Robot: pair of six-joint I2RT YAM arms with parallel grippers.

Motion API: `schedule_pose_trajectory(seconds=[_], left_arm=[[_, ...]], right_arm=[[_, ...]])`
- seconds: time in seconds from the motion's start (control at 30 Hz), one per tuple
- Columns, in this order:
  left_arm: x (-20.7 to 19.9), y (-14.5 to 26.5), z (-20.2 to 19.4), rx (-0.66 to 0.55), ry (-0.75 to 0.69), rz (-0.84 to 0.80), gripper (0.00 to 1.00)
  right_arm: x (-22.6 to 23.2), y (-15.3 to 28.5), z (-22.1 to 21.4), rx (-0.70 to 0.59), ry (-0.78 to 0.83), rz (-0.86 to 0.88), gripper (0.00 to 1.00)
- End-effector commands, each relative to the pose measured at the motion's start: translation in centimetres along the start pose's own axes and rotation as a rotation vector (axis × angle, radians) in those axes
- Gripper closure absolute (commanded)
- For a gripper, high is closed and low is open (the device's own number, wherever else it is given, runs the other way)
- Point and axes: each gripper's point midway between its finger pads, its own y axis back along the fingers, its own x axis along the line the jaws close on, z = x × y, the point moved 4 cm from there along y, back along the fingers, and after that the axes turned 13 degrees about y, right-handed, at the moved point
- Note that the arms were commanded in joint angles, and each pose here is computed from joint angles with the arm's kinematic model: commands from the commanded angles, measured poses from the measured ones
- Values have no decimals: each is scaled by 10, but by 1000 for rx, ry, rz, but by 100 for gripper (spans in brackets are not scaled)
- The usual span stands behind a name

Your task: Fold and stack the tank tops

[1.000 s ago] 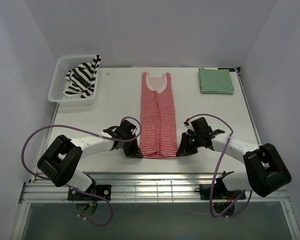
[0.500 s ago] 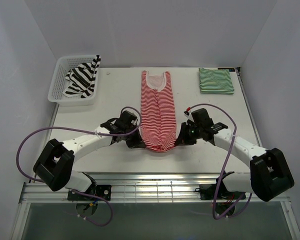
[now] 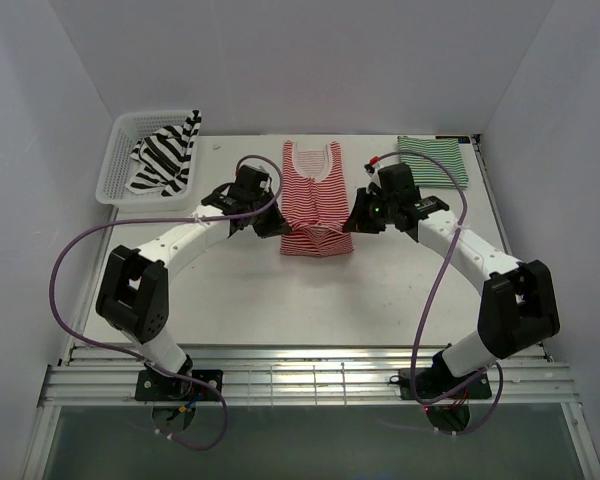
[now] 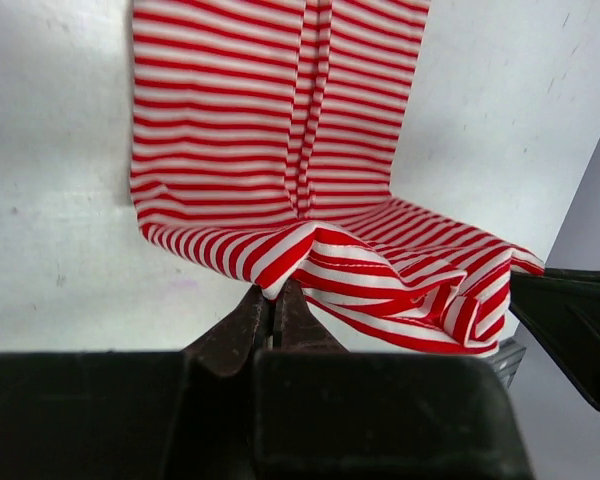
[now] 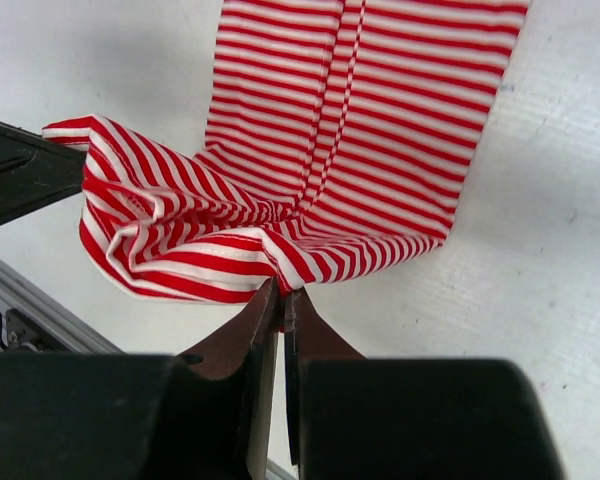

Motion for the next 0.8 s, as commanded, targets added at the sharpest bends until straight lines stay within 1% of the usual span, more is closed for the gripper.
schedule_pose_trajectory(seconds=[0.0, 0.03, 0.1, 0.37, 0.47, 0.6, 0.77], left_arm=[[-15, 0, 33, -78, -47, -28, 100], [-24, 1, 41, -98, -52, -47, 100], [-28, -3, 54, -120, -67, -52, 100], [-47, -25, 89, -166, -132, -78, 100], [-44, -37, 99, -154, -131, -72, 100], [-47, -43, 115, -176, -126, -82, 100], [-45, -56, 122, -159, -134, -86, 100]], right_arm=[[-6, -1, 40, -93, 64, -21, 92], [-8, -4, 49, -106, 69, -20, 92], [-10, -9, 58, -125, 77, -18, 92], [-29, -29, 87, -158, 83, -31, 92], [-35, -35, 98, -176, 90, -26, 92], [-43, -45, 107, -176, 98, -16, 92], [-52, -62, 110, -155, 98, 5, 92]])
